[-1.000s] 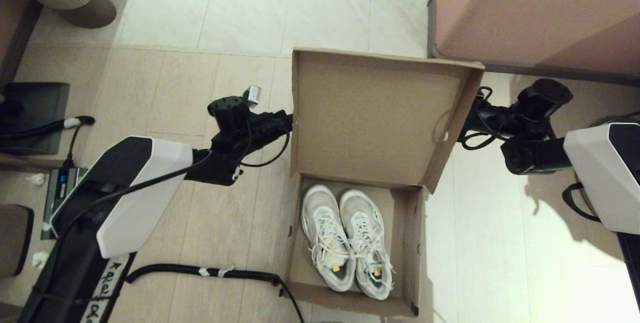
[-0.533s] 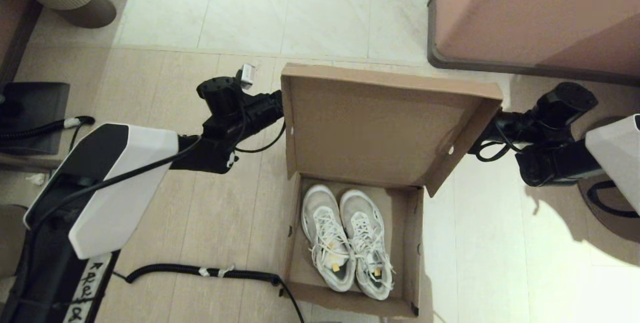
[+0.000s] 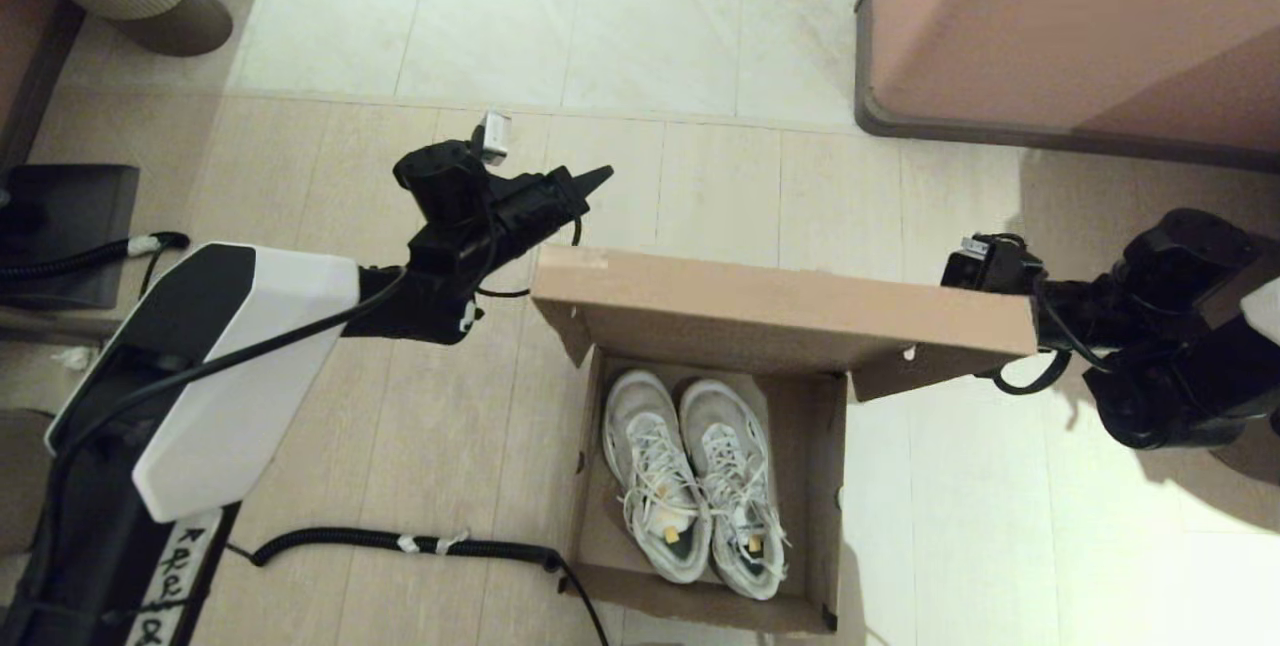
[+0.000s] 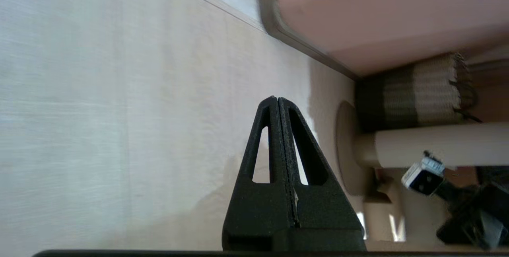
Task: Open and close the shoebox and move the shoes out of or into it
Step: Close the shoe box
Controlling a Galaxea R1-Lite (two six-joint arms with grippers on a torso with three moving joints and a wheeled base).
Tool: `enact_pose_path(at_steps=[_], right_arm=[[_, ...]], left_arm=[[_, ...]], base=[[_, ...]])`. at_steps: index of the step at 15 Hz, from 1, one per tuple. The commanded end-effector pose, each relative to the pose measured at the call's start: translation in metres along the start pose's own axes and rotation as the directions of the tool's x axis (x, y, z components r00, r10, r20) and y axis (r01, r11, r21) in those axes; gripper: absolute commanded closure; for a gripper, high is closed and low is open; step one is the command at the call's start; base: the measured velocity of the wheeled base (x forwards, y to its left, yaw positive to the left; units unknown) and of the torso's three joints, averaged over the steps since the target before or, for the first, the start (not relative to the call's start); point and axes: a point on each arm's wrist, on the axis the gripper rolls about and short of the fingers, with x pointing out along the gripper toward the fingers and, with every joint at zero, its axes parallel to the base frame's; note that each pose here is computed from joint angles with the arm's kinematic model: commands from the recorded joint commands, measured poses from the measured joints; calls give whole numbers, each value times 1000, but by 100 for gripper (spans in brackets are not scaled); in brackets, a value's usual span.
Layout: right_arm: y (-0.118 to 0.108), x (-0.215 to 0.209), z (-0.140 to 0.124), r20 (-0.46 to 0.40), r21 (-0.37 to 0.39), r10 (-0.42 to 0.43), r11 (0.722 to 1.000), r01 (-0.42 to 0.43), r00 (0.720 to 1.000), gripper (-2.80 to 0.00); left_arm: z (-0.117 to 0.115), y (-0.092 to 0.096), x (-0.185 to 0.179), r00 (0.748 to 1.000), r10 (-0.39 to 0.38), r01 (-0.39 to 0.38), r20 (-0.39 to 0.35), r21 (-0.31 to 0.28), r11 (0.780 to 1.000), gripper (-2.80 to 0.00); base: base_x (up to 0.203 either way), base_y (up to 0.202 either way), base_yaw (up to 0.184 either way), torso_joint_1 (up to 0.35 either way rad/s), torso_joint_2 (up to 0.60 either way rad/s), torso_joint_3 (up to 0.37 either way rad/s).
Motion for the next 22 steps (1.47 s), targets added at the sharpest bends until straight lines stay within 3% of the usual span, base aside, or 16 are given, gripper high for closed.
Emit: enact_pose_path(at_steps=[1,5,8,11,14,16,18,19,21,22], right_arm=[[5,-1,-21,-17,15,-8,1000,9,1000,0],[-13,-3,-40,-17,60,-17,998,18,1000,0],[-22,-3,-47,-11,29,-17,999,18,1000,0],[-22,-2,-39,70,8,7,1000,-8,998,0],[0,1,-17,98,-108,41,994,-30,994,0],[16,3,1,188,-193,108,979,-71,976,0],[20,4,18,416,-220,224,965,-141,881,0],[17,6,25,532,-240,262,959,-153,805,0],[5,12,42,716,-260,218,965,-36,663,0],[-2,13,46,769,-256,156,964,75,619,0]], left_arm=[[-7,-16,8,999,-40,40,-9,-9,999,0],[-32,-47,21,994,-102,100,-41,-35,994,0],[-50,-64,9,990,-114,109,-84,-63,992,0],[-64,-83,-14,984,-123,113,-127,-86,990,0],[-61,-103,-35,981,-138,129,-137,-69,989,0],[-56,-111,-44,982,-133,126,-135,-59,990,0],[-51,-114,-48,990,-93,88,-109,-50,995,0],[-47,-116,-49,993,-77,75,-87,-31,997,0],[-49,-114,-50,998,-15,17,-67,32,999,0],[-56,-109,-54,996,24,-18,-86,73,997,0]], base=[[0,0,0,0,0,0],[0,0,0,0,0,0],[0,0,0,0,0,0],[0,0,0,0,0,0],[0,0,0,0,0,0],[0,0,0,0,0,0],[0,0,0,0,0,0],[0,0,0,0,0,0],[0,0,0,0,0,0],[0,0,0,0,0,0]])
